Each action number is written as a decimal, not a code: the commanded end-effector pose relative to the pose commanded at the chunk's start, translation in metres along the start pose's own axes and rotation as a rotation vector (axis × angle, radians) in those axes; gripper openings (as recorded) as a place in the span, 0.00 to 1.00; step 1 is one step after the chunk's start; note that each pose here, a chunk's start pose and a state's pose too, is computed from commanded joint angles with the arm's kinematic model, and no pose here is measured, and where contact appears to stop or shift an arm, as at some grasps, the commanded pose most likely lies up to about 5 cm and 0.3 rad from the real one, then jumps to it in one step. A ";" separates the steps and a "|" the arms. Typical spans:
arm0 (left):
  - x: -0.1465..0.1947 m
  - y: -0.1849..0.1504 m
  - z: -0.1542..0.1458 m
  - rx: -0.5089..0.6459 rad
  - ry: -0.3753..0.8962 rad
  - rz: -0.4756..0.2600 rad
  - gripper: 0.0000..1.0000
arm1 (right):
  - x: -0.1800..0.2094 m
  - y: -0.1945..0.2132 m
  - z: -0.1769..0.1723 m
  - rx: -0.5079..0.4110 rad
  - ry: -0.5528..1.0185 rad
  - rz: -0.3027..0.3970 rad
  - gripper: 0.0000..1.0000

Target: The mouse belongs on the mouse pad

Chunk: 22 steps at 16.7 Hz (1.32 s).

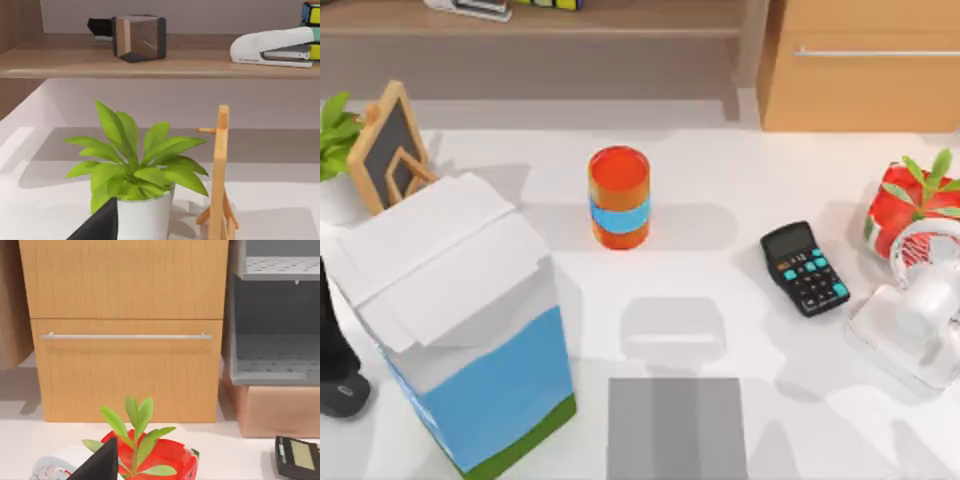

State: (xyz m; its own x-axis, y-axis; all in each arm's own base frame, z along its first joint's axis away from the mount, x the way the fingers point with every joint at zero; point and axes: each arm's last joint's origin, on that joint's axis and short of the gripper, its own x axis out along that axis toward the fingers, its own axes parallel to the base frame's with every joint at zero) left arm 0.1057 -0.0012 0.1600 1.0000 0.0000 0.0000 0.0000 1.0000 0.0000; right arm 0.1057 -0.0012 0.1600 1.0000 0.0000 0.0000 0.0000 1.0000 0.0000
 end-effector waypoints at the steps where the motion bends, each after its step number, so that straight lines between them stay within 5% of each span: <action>1: 0.000 0.000 0.000 0.000 0.000 0.000 1.00 | 0.000 0.000 0.000 0.000 0.000 0.000 1.00; 7: 0.004 0.012 0.029 0.150 0.040 0.157 1.00 | 0.000 0.000 0.000 0.000 0.000 0.000 1.00; 10: 0.015 0.021 0.067 0.362 0.138 0.236 1.00 | 0.000 0.000 0.000 0.000 0.000 0.000 1.00; 13: 0.038 0.028 0.101 0.656 0.325 0.210 1.00 | 0.000 0.000 0.000 0.000 0.000 0.000 1.00; 15: 0.059 0.032 0.115 0.876 0.487 0.107 1.00 | 0.000 0.000 0.000 0.000 0.000 0.000 1.00; 17: 0.083 0.034 0.120 1.093 0.652 -0.073 1.00 | 0.000 0.000 0.000 0.000 0.000 0.000 1.00; 22: 0.131 0.030 0.087 1.441 0.964 -0.762 1.00 | 0.000 0.000 0.000 0.000 0.000 0.000 1.00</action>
State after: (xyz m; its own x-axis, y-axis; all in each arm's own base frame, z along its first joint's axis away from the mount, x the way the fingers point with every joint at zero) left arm 0.2367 0.0292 0.2473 0.4458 0.1285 -0.8859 0.8916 0.0242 0.4522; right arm 0.1057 -0.0012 0.1600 1.0000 0.0000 0.0000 0.0000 1.0000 0.0000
